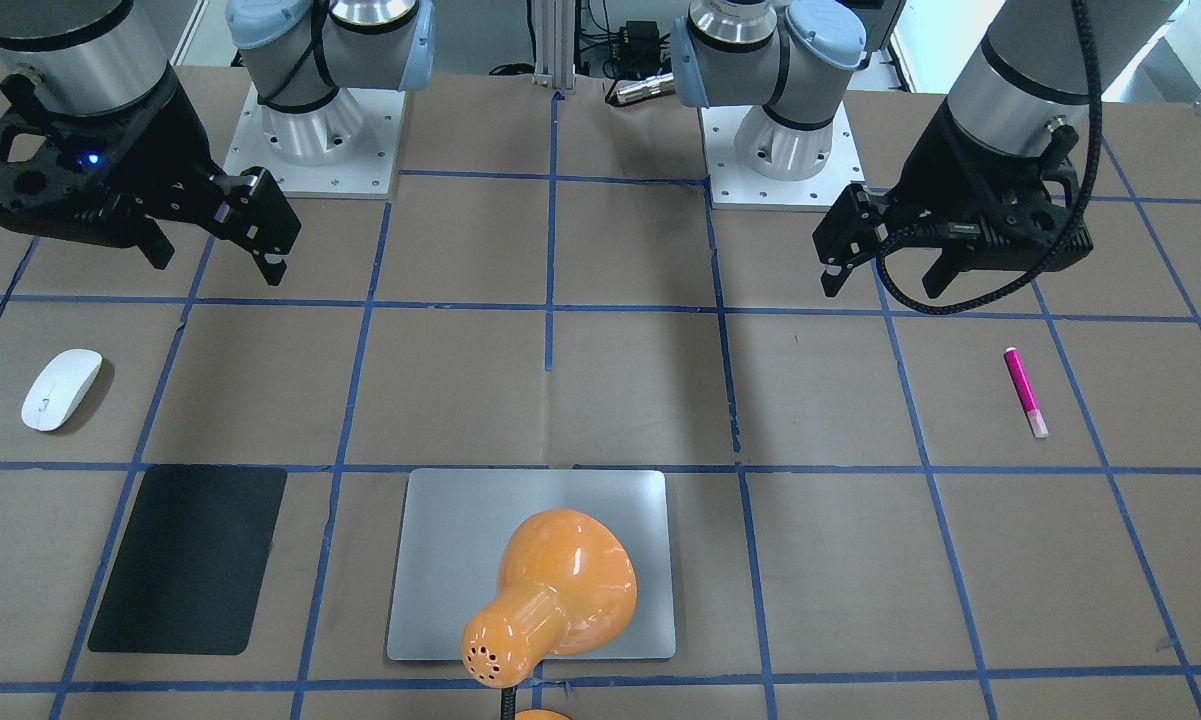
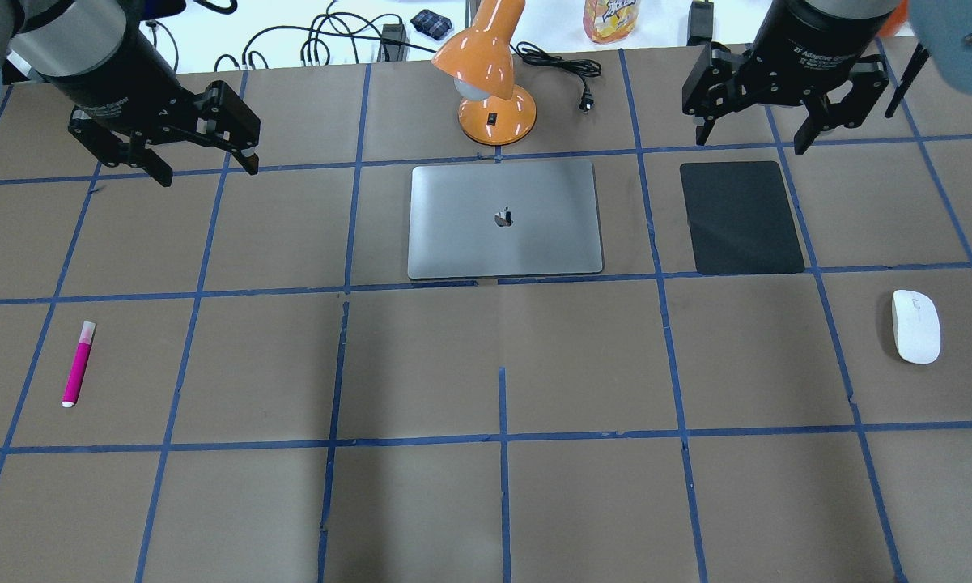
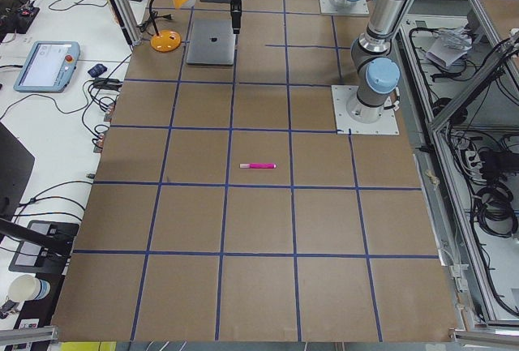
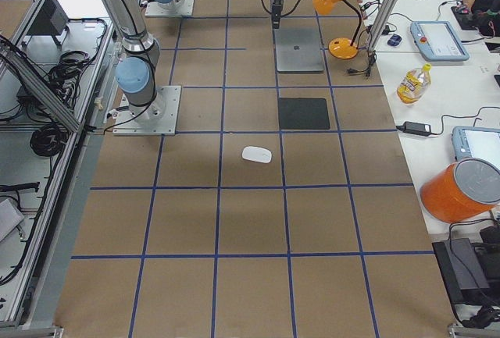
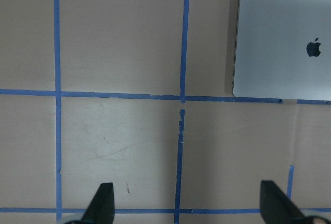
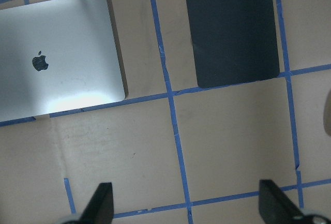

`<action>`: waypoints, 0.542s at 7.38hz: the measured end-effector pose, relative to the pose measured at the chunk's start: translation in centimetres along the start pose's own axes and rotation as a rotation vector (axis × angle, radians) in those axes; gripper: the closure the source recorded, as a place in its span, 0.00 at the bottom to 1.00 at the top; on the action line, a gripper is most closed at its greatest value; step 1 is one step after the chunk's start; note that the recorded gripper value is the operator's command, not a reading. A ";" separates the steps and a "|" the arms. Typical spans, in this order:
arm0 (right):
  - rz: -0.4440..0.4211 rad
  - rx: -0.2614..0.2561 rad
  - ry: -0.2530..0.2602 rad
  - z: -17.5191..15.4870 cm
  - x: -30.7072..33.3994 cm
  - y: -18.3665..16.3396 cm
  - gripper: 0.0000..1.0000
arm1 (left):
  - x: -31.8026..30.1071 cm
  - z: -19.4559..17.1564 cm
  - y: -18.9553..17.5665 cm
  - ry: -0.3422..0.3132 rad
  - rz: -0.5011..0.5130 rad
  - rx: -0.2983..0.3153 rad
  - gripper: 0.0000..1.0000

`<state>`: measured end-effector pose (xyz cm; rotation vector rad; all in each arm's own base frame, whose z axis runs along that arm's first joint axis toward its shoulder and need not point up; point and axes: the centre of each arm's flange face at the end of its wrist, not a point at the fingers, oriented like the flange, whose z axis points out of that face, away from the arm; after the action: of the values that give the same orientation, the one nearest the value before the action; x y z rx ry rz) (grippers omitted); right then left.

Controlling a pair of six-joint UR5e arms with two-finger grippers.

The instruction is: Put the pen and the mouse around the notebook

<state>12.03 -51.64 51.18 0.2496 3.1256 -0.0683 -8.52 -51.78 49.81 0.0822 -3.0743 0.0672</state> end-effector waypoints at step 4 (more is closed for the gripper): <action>0.036 -0.025 0.017 -0.3 2.5 -0.7 0.00 | -0.2 0.2 0.2 -0.003 -0.002 0.001 0.00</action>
<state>9.48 -51.89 51.47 0.3070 3.1351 -0.0271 -8.33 -51.59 49.57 0.0861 -3.0767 0.0678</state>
